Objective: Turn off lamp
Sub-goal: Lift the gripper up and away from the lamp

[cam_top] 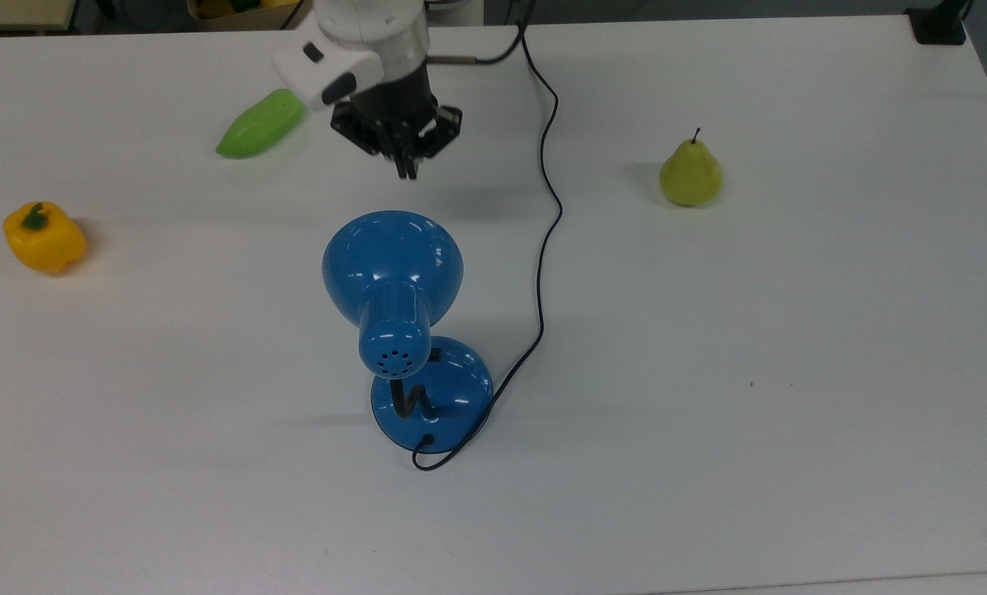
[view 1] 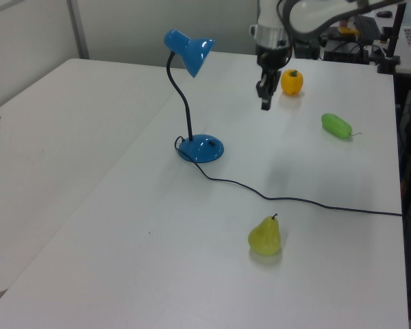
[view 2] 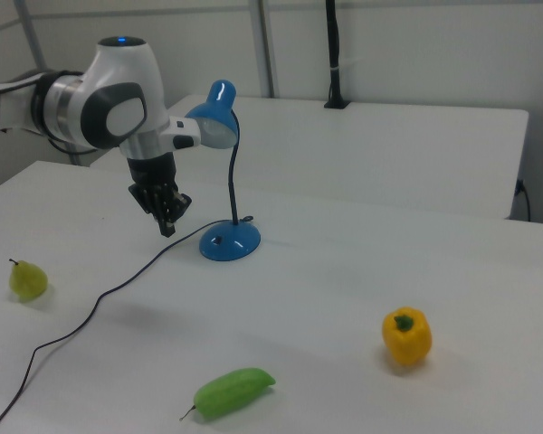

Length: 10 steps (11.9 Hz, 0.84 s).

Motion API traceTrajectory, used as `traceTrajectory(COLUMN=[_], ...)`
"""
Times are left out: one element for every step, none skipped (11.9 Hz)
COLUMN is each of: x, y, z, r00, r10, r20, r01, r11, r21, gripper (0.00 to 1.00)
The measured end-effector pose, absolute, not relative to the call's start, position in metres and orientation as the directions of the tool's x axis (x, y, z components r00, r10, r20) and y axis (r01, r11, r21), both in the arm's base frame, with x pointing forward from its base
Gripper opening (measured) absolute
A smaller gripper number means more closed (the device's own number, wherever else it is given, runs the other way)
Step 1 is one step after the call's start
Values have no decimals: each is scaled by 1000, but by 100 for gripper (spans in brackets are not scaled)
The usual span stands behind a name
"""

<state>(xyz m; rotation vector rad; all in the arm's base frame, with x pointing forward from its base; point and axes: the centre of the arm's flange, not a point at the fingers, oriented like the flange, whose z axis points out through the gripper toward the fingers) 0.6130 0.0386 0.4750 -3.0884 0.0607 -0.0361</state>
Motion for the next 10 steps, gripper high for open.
traceTrajectory(x=[605, 599, 593, 587, 584, 583, 583, 582, 581, 580], y=[32, 26, 19, 12, 9, 9, 9, 8, 7, 6], z=[484, 492, 500, 509, 512, 512, 511, 512, 515, 518], r00=[999, 998, 997, 996, 996, 994, 990, 988, 986, 985], r10=[-48, -56, -65, -76, -83, -104, -133, -153, -163, -168], r20=[-3, -21, -31, -36, -34, -36, -37, -35, -29, -24], r01=[-48, -57, -67, -78, -84, -106, -135, -154, -163, -169], r11=[-997, -997, -996, -995, -995, -993, -990, -988, -986, -985], r21=[-54, -55, -56, -58, -55, -49, -37, -23, -18, -18], gripper=[8, 15, 24, 39, 52, 62, 73, 86, 100, 100])
